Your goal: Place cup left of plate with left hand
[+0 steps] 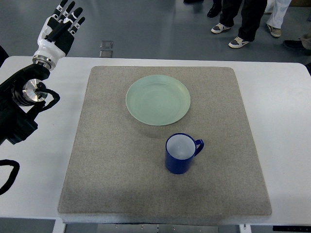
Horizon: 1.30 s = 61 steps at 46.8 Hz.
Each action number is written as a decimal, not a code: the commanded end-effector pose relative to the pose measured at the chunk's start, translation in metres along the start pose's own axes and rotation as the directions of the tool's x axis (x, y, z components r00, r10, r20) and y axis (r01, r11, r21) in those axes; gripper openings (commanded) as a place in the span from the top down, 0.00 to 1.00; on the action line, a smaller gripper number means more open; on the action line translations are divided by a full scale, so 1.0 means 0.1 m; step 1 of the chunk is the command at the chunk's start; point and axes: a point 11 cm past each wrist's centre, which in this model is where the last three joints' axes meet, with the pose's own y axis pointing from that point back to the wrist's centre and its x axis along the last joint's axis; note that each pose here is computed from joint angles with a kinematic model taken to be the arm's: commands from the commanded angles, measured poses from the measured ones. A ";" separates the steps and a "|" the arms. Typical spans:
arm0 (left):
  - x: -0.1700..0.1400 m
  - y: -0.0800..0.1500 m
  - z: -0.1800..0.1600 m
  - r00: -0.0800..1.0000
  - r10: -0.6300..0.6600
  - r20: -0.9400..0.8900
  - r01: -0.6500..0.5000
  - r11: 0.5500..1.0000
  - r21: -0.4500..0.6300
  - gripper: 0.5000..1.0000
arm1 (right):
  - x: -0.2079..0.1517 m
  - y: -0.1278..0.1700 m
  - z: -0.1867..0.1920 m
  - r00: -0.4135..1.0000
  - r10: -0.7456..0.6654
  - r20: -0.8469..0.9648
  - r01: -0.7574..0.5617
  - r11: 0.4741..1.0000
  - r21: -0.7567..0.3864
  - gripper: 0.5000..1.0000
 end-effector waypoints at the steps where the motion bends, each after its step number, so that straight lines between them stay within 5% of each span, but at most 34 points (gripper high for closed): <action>1: 0.01 0.00 0.00 1.000 0.002 0.000 -0.002 1.000 -0.001 0.00 | 0.00 0.00 0.00 1.000 0.000 0.000 0.000 1.000 0.000 0.14; 61: 0.05 0.04 -0.04 1.000 0.020 -0.010 -0.019 1.000 0.005 0.01 | 0.00 0.00 0.00 1.000 0.000 0.000 0.000 1.000 0.000 0.14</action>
